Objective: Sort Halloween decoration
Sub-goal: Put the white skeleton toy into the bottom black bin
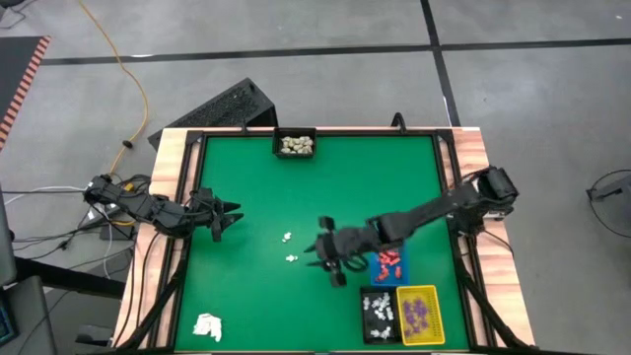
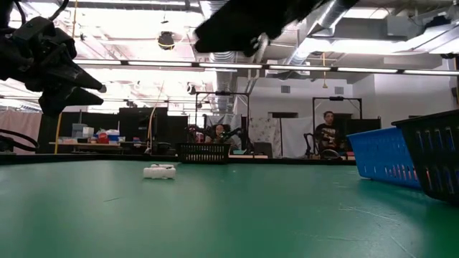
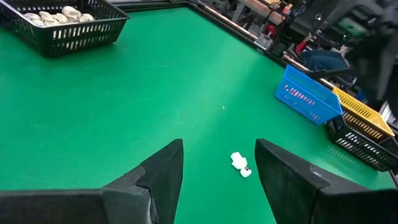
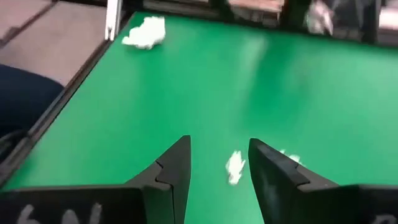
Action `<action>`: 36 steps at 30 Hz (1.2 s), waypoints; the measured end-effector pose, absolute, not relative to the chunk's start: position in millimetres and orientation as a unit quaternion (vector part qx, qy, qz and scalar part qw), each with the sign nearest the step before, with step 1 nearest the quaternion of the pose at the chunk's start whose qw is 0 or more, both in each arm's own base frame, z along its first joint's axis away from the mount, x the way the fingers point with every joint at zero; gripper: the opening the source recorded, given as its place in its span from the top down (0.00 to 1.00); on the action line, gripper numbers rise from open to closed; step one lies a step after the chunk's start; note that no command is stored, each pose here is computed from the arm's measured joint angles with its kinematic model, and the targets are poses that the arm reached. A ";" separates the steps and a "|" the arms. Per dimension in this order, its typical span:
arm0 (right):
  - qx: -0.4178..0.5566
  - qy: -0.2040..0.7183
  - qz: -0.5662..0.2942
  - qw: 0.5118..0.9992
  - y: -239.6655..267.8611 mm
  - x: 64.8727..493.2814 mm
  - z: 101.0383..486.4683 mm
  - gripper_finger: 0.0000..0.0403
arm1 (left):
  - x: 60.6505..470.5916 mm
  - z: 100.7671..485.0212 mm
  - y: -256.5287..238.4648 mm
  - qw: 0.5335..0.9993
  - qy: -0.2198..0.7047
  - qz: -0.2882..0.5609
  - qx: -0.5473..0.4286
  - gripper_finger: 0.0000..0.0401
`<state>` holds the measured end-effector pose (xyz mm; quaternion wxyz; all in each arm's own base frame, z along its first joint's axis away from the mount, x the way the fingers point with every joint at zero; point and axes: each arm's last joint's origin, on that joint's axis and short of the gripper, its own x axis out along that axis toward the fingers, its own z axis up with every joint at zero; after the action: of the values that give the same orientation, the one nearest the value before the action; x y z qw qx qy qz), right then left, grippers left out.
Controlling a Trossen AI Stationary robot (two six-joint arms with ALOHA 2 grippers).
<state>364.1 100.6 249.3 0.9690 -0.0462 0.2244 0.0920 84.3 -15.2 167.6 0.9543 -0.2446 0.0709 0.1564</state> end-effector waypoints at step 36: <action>-0.134 0.233 0.192 0.944 -11.6 456.9 121.9 0.61 | 84.2 167.6 -15.0 0.957 0.072 0.158 -0.234 0.53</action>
<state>456.9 -11.6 121.9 0.9439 -0.1343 0.2329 0.1918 84.2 -15.0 167.6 0.9567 -0.2336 0.0724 0.1579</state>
